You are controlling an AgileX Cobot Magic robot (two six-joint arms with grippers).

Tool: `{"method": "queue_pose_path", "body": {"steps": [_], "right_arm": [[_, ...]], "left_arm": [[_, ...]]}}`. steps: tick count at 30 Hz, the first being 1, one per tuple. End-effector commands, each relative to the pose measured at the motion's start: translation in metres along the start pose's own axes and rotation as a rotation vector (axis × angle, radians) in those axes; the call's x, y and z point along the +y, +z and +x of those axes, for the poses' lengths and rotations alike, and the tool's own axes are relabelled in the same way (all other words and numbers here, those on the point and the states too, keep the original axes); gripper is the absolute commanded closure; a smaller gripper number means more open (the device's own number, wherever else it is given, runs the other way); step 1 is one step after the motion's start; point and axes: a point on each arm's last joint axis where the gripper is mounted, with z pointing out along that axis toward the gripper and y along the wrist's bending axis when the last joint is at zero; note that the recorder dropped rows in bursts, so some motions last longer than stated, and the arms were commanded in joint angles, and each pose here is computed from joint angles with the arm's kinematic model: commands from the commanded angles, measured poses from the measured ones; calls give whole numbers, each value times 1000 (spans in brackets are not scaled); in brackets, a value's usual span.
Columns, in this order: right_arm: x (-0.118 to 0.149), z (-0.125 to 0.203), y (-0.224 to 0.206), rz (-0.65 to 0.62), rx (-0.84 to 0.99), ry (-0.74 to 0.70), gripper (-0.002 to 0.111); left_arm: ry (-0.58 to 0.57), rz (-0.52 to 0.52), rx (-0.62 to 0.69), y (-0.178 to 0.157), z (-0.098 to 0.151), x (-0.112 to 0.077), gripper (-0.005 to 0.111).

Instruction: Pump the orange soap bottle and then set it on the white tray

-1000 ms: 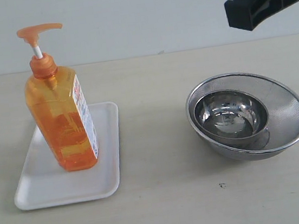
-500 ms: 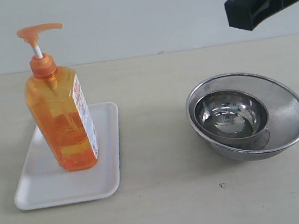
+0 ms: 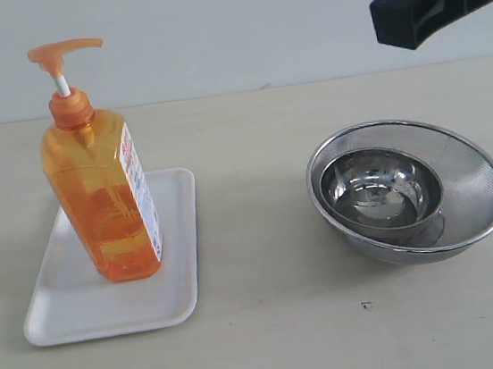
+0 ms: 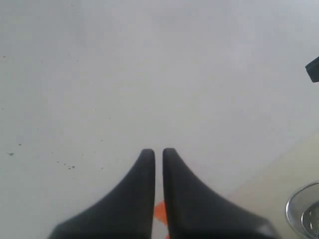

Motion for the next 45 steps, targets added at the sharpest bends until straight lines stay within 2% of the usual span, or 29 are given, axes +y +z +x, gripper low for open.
{"method": "queue_pose_path", "body": {"steps": [1,20,22,27,32,36,45], "right_arm": [[-2,2,-1,31,7,14,108],[-3,2,-1,42,9,14,108],[-3,2,-1,42,9,14,108],[-3,2,-1,42,9,14,108],[-3,2,-1,42,9,14,108],[-3,2,-1,42,9,14,108],[-3,2,-1,42,9,14,108]], "left_arm": [[-8,-15,-10,-6,1,-4,102],[-111,-32,-42,-10,-3,-6,102],[-53,-33,-27,-10,-1,-6,102],[218,-53,35,-10,4,-4,102],[422,-120,69,-11,5,3,102],[412,-187,64,-11,3,9,102],[325,-432,21,-18,-3,29,102]]}}
